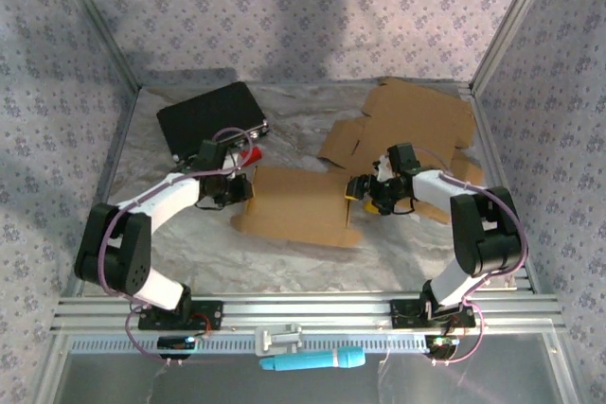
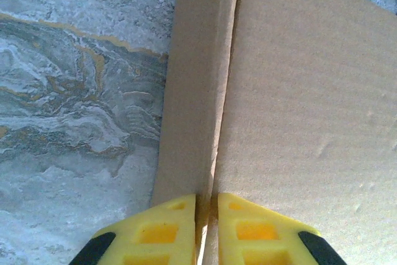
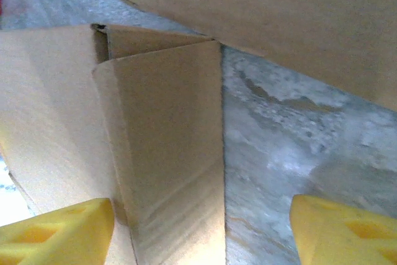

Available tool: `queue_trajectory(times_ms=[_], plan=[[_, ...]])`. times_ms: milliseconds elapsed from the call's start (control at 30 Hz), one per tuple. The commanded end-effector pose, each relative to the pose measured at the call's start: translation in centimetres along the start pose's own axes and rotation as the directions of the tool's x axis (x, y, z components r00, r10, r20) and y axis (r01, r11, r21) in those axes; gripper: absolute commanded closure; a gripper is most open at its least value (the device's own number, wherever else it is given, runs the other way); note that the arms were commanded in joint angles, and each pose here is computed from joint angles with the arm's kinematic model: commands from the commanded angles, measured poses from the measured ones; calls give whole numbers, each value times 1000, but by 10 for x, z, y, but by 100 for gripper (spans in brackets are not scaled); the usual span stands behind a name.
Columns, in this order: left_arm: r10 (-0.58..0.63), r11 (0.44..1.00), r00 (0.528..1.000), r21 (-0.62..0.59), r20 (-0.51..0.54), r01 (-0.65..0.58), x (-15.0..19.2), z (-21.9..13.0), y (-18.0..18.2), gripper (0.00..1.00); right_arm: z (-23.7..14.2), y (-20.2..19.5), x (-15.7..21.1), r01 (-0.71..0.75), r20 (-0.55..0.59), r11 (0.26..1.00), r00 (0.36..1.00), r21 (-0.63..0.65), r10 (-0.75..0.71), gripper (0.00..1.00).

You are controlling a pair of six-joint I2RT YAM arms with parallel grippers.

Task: Fold the paper box

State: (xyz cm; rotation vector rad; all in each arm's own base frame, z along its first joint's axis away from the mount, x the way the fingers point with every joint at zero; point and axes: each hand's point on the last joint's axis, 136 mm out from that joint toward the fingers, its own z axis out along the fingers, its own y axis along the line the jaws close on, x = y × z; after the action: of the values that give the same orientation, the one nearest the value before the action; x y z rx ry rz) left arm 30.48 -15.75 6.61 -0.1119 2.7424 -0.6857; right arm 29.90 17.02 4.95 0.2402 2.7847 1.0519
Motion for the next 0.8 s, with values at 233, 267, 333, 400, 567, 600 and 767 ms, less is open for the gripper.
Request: queue_trajectory(times_ms=[233, 267, 333, 400, 567, 600, 767], plan=[[-148, 987, 988, -73, -35, 145, 27, 3, 47, 88, 9, 41, 4, 99, -15, 970, 994, -223, -105, 17], [-159, 985, 987, -75, -36, 156, 29, 3, 50, 89, 10, 46, 5, 112, -14, 966, 993, -231, -119, 16], [-181, 981, 983, -74, -34, 178, 31, 3, 56, 89, 13, 52, 6, 128, -16, 962, 991, -241, -136, 14], [-205, 977, 978, -73, -37, 201, 33, 5, 61, 89, 17, 52, 7, 127, -25, 963, 990, -239, -137, 13], [-249, 965, 967, -97, -49, 243, 38, 7, 74, 90, 23, 48, 6, 113, -26, 967, 992, -227, -122, 12], [-253, 964, 966, -100, -49, 247, 39, 7, 76, 90, 23, 49, 5, 116, -19, 967, 992, -228, -123, 12], [-264, 961, 963, -99, -53, 258, 42, 8, 81, 91, 23, 55, -13, 107, 13, 959, 994, -262, -107, 12]])
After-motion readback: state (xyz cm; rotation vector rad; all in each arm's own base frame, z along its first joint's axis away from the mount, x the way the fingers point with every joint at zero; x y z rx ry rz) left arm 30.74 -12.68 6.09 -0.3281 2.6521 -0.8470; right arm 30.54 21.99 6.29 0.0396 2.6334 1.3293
